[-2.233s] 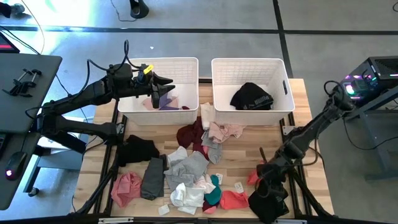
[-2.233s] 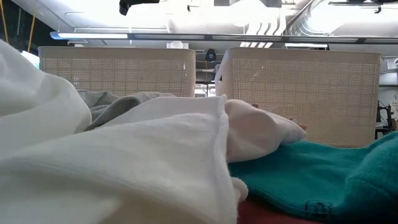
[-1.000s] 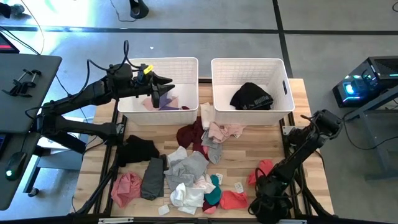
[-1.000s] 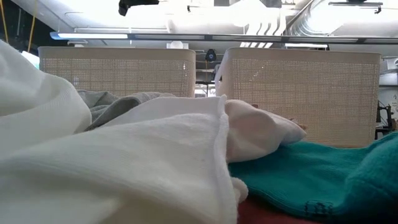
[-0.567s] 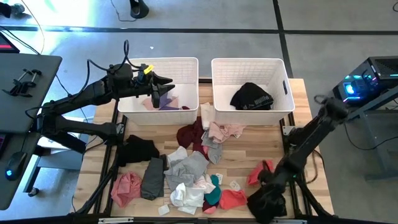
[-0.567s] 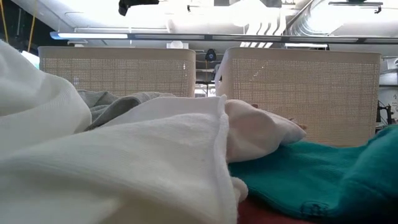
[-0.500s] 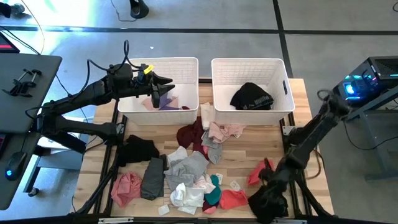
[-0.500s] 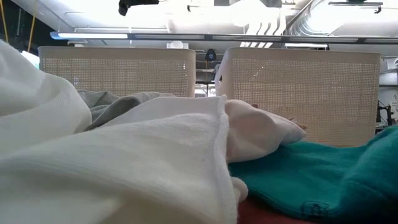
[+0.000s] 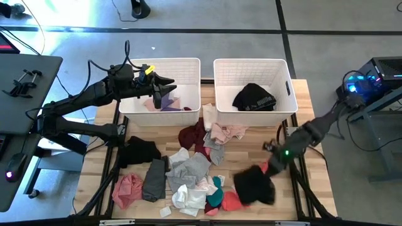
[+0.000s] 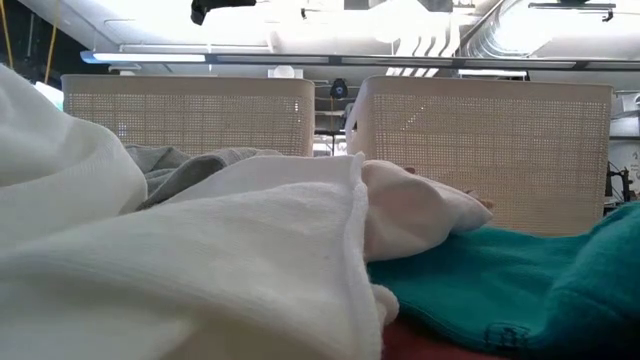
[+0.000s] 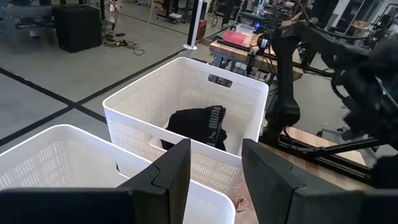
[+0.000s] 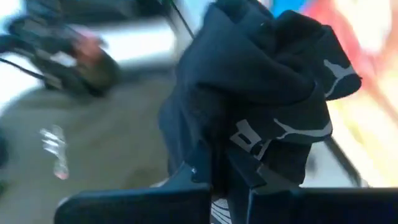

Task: Sort clothes
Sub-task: Put the black underwear into the right white laundry bin

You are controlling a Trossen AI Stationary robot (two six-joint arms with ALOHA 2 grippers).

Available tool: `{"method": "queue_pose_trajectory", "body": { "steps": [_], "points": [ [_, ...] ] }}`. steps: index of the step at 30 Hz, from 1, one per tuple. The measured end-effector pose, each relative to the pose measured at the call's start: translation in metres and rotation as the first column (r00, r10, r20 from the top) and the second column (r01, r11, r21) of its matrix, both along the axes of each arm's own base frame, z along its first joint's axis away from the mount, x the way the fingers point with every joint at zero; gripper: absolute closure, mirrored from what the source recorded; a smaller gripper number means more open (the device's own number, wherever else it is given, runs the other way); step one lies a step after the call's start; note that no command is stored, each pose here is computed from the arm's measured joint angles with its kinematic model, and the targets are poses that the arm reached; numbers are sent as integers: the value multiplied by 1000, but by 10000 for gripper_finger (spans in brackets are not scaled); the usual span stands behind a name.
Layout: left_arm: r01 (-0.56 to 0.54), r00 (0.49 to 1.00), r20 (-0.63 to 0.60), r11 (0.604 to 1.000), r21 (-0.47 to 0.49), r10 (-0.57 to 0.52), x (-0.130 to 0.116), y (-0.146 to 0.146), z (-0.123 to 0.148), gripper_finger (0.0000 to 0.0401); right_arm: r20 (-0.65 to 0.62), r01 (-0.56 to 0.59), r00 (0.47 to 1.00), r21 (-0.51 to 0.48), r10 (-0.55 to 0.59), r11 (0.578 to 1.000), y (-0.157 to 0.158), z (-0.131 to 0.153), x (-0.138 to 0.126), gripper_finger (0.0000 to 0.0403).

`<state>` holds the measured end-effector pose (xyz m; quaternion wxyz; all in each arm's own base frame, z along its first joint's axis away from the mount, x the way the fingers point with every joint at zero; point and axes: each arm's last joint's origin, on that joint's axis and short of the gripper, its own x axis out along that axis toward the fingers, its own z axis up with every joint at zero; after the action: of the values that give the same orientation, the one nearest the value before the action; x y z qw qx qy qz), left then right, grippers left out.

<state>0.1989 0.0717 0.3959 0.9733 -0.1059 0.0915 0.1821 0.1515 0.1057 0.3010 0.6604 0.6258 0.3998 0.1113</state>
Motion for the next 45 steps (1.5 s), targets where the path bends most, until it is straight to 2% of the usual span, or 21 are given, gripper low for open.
{"method": "queue_pose_trajectory", "body": {
  "steps": [2,5,8,10,12,16,19,20,22,23,24,25,30,33,40,45],
  "points": [
    [-1,1000,1,1000,-2,1,0,0,0,270,131,70,990,-66,-61,995,-12,18,6,400],
    [-1,1000,0,1000,-2,1,0,0,0,270,334,170,937,-176,-103,970,-30,50,15,400],
    [-2,1000,1,1000,-2,2,0,0,0,270,500,302,859,-321,-110,898,-49,84,21,400],
    [-2,1000,1,1000,-1,2,0,0,0,270,563,413,817,-423,-123,807,-62,105,23,400],
    [-3,1000,1,1000,-1,3,0,0,0,270,593,510,791,-506,-149,696,-76,123,22,401],
    [-3,1000,1,1000,-1,3,0,0,0,270,572,613,785,-659,-239,435,-104,146,19,401],
    [-3,1000,0,1000,-1,3,0,0,0,270,507,600,782,-770,-361,218,-126,150,18,401],
    [-3,1000,1,1000,-1,3,0,0,0,270,480,578,776,-801,-410,157,-133,149,18,401],
    [-3,1000,1,1000,-1,3,0,0,0,270,408,504,768,-860,-494,73,-148,142,21,401],
    [-3,1000,0,1000,-1,3,0,0,0,270,365,460,768,-886,-526,56,-156,137,22,401],
    [-3,1000,0,1000,-1,3,0,0,0,270,314,407,775,-912,-549,53,-165,131,25,401],
    [-3,1000,0,1000,-1,3,0,0,0,270,259,360,778,-931,-572,68,-174,125,27,401],
    [-4,1000,1,1000,-2,4,0,0,0,270,-14,122,790,-976,-613,179,-217,92,44,401],
    [-5,1000,4,1000,-12,5,0,0,0,270,-150,-10,777,-974,-612,226,-241,72,54,400],
    [-18,999,32,996,-91,21,0,0,0,270,-461,-290,732,-877,-502,384,-281,22,71,400],
    [-19,999,45,991,-132,25,0,-1,0,270,-639,-456,656,-760,-402,464,-299,-11,78,396]
  ]
}}
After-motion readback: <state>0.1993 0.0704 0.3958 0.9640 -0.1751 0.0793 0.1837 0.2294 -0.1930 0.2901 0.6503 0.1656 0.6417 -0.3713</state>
